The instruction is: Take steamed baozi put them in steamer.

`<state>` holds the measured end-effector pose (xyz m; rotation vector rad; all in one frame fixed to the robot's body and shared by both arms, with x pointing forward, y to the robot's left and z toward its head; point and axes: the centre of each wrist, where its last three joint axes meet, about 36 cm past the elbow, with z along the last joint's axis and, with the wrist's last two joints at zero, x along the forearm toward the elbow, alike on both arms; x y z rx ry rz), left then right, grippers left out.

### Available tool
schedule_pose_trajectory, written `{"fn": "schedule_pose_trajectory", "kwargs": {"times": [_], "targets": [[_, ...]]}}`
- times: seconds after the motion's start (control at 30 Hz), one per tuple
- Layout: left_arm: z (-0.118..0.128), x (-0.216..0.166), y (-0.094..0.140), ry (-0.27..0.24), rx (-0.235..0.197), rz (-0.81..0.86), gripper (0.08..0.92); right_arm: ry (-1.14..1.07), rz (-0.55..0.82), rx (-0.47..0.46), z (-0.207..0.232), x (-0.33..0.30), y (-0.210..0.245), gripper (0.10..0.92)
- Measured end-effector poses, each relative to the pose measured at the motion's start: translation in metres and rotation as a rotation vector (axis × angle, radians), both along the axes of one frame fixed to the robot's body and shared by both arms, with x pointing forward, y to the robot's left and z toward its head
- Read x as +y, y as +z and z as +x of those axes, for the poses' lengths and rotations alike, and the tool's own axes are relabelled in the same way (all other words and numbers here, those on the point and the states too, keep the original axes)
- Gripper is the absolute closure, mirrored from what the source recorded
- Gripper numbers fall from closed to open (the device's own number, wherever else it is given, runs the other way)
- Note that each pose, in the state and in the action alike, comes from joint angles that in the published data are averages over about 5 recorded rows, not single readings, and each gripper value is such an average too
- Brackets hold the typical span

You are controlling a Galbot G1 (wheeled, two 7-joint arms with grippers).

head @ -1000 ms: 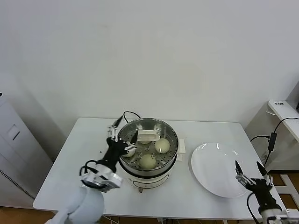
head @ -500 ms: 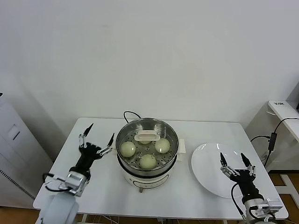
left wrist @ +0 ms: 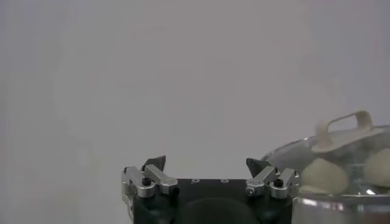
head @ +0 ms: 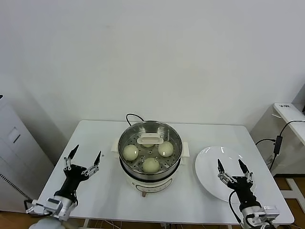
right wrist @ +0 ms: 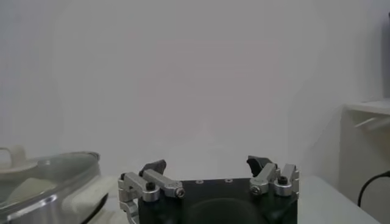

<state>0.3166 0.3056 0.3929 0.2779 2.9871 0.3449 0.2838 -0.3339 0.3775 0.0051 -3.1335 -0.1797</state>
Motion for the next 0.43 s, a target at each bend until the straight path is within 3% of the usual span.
{"fn": "schedule_pose_trajectory", "kwargs": {"times": [0.43], "targets": [[-0.020, 0.011, -0.013, -0.003, 0.025, -0.047, 0.177, 0.005, -0.010, 0.001, -0.008, 0.005, -0.002, 0.200]]}}
